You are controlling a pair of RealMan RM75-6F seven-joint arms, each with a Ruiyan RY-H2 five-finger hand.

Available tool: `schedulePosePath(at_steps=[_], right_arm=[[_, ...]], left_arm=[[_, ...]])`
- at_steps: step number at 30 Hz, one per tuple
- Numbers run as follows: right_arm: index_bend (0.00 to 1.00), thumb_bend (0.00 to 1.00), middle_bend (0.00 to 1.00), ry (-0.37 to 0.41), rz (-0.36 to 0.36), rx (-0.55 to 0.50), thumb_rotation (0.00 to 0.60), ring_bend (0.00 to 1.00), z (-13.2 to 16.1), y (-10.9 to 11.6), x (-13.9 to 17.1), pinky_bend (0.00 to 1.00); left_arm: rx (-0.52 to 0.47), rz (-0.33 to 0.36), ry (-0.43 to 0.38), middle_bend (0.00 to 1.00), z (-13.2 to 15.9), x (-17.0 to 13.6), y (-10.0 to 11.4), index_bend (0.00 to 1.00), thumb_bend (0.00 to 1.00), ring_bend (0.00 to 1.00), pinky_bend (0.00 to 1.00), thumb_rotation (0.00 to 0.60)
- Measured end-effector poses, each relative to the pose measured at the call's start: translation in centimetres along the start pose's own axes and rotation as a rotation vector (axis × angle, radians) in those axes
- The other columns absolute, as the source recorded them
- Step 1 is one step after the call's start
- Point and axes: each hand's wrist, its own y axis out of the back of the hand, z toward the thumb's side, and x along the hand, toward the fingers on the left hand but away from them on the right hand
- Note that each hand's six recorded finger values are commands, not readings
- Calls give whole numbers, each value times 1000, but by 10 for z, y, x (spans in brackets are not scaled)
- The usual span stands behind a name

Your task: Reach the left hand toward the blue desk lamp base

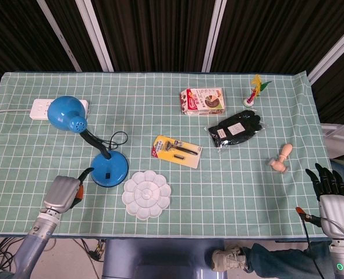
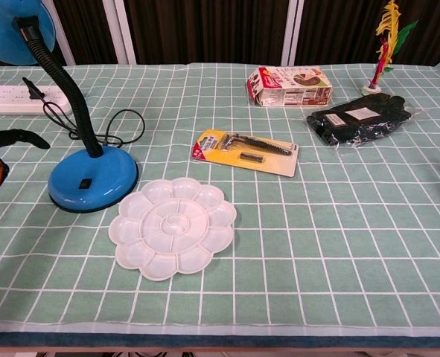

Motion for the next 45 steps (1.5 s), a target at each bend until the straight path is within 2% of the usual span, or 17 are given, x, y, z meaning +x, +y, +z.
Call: schedulePosePath(at_steps=[12, 37, 45], right_arm=[[117, 169, 27, -3, 0, 0, 600, 19, -1, 0, 0, 0], [117, 169, 27, -8, -5, -1, 600, 19, -2, 1, -1, 0], [117, 170, 27, -8, -7, -2, 600, 19, -2, 1, -1, 0]], left_arm=[[39, -37, -13, 744, 17, 14, -19, 168, 839, 737, 821, 600], [80, -62, -30, 746, 29, 19, -30, 203, 839, 737, 822, 600], [105, -65, -42, 746, 32, 19, -33, 275, 838, 737, 821, 600]])
